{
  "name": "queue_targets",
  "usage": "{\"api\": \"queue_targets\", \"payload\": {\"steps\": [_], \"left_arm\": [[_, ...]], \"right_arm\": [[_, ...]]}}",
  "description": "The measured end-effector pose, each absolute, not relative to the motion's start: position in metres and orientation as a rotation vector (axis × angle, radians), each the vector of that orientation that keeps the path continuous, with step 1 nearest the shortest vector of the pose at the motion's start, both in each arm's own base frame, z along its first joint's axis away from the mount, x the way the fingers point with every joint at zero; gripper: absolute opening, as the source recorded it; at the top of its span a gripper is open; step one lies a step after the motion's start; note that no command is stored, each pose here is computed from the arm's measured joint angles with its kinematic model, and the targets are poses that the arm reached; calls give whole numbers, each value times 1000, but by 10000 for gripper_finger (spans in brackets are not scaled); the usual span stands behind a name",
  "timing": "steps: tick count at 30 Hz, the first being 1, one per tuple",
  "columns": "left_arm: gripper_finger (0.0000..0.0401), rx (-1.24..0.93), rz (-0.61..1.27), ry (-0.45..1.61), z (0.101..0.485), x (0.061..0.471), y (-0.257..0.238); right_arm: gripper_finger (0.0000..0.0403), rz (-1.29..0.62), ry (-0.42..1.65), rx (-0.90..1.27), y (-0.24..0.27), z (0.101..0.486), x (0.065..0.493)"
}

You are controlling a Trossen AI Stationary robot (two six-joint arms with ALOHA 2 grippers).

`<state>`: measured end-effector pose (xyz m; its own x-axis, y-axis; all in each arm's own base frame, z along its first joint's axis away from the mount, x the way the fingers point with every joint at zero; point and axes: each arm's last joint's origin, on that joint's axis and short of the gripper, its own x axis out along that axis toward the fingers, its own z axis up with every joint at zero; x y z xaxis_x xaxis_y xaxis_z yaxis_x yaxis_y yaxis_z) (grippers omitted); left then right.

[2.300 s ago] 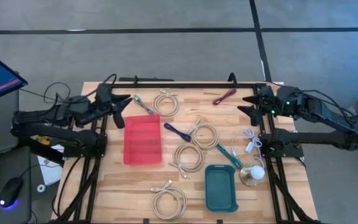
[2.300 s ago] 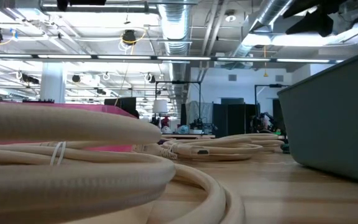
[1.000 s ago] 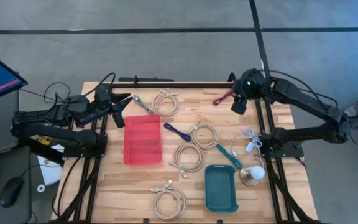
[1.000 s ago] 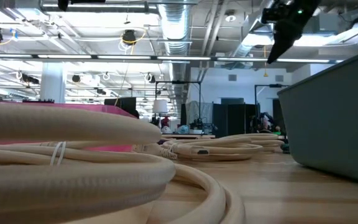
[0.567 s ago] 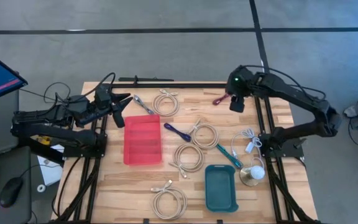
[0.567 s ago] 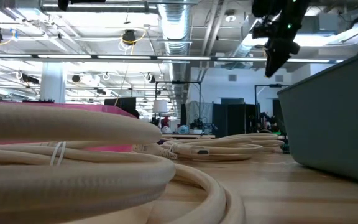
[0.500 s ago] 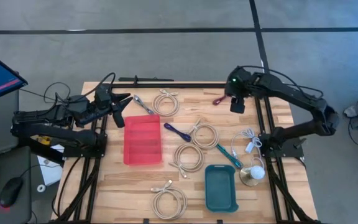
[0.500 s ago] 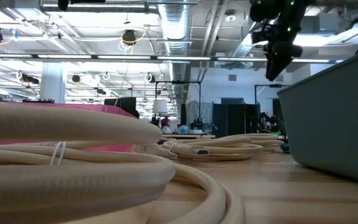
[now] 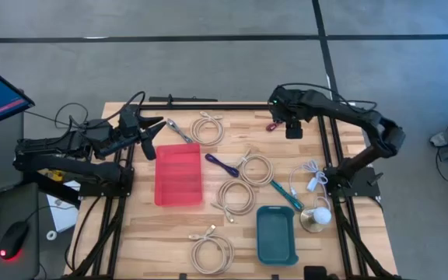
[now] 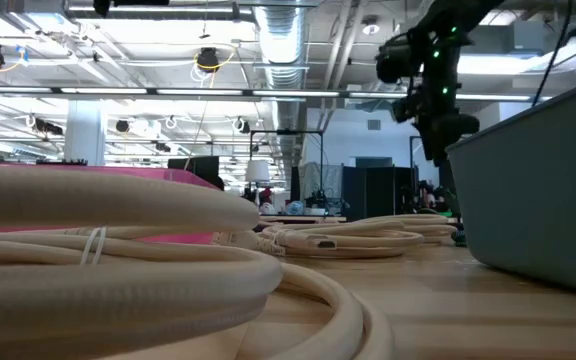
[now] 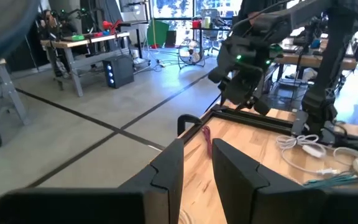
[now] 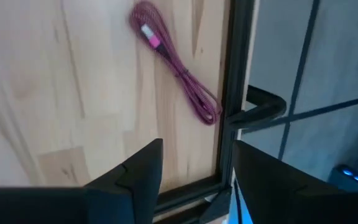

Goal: Pick & Place USB Port
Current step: Put the red charger cable into the red bin

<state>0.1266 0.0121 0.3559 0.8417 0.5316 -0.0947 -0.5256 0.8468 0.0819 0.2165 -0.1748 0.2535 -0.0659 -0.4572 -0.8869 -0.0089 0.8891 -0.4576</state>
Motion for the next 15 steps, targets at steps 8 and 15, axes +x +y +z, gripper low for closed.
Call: {"api": "queue_targets", "payload": {"steps": [8, 15], "left_arm": [[85, 59, 591, 117, 356, 126, 13], [85, 59, 591, 116, 356, 126, 13]], "right_arm": [[182, -333, 1676, -366, -186, 222, 233], [202, -320, 1655, -400, -194, 199, 252]]}}
